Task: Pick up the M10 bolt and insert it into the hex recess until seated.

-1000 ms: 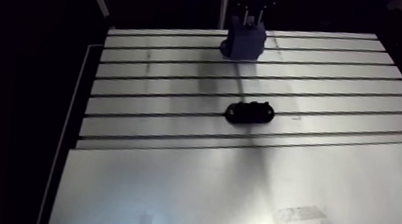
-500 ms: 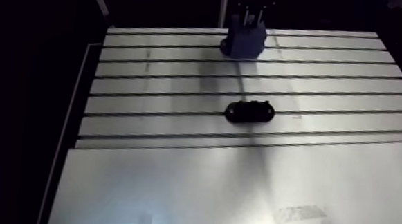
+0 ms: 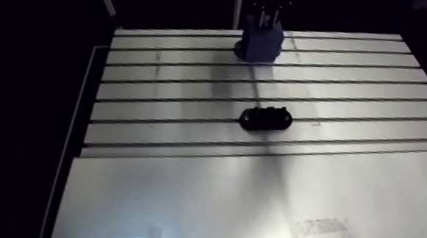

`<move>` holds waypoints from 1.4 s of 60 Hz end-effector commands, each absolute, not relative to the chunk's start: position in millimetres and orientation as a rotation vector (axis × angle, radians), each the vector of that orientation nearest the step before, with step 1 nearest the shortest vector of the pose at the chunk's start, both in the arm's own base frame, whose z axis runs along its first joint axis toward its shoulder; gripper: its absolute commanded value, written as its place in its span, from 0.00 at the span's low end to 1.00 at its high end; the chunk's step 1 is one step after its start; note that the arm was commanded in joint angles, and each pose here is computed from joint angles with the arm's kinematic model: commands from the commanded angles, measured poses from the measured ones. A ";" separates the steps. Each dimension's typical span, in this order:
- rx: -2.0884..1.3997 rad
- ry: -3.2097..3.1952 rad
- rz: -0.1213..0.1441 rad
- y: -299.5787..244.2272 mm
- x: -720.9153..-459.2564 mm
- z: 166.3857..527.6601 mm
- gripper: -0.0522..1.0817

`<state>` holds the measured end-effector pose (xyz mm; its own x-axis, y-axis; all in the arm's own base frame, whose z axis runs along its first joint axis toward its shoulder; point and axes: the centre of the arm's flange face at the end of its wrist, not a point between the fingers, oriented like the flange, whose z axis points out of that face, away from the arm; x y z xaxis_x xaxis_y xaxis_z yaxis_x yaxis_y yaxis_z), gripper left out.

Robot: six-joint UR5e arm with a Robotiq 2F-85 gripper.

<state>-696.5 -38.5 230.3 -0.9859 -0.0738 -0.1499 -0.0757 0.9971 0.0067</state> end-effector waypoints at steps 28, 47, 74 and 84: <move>-0.115 2.987 0.018 -38.1 -696.2 229.3 0.63; -0.115 2.988 0.021 -38.1 -696.6 229.9 0.65; -0.115 2.990 0.019 -38.2 -697.0 230.5 0.67; -0.115 2.989 0.018 -38.2 -696.6 229.9 0.67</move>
